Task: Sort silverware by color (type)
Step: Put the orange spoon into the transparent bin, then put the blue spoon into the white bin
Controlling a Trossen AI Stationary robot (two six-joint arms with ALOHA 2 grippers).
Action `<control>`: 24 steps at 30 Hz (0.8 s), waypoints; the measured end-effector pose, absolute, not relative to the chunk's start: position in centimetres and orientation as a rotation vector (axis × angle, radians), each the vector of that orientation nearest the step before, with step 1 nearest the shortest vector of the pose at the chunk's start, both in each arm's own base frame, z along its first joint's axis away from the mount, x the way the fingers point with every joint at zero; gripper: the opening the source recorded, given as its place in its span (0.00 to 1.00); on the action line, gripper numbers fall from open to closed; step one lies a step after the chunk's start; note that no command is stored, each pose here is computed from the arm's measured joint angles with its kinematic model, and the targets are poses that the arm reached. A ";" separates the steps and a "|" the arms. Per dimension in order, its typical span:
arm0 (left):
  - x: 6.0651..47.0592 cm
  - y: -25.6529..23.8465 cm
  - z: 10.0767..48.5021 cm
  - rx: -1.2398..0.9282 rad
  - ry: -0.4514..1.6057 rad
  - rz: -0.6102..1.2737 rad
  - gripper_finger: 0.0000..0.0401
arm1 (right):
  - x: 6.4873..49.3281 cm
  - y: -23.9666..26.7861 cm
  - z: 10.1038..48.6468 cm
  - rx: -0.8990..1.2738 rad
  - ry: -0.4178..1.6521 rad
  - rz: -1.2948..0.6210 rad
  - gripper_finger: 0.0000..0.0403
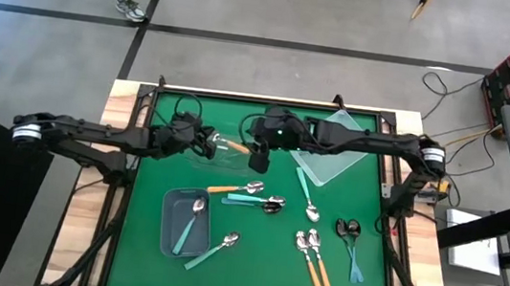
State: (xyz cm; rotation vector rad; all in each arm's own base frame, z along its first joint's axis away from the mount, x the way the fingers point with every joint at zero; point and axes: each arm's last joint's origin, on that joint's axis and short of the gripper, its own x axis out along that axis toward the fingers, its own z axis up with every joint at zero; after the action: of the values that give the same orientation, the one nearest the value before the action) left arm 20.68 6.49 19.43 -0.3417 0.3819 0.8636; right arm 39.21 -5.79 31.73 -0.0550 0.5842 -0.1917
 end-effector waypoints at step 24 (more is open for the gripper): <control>20.8 6.5 18.9 -0.326 0.423 0.867 0.06 | 38.5 -2.6 31.5 0.013 0.674 -0.142 0.38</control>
State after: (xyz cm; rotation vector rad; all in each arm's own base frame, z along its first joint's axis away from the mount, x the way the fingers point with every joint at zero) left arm 20.75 6.50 18.91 -0.3264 0.4234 0.8671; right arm 38.47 -2.64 31.52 0.0134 0.6737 -0.1419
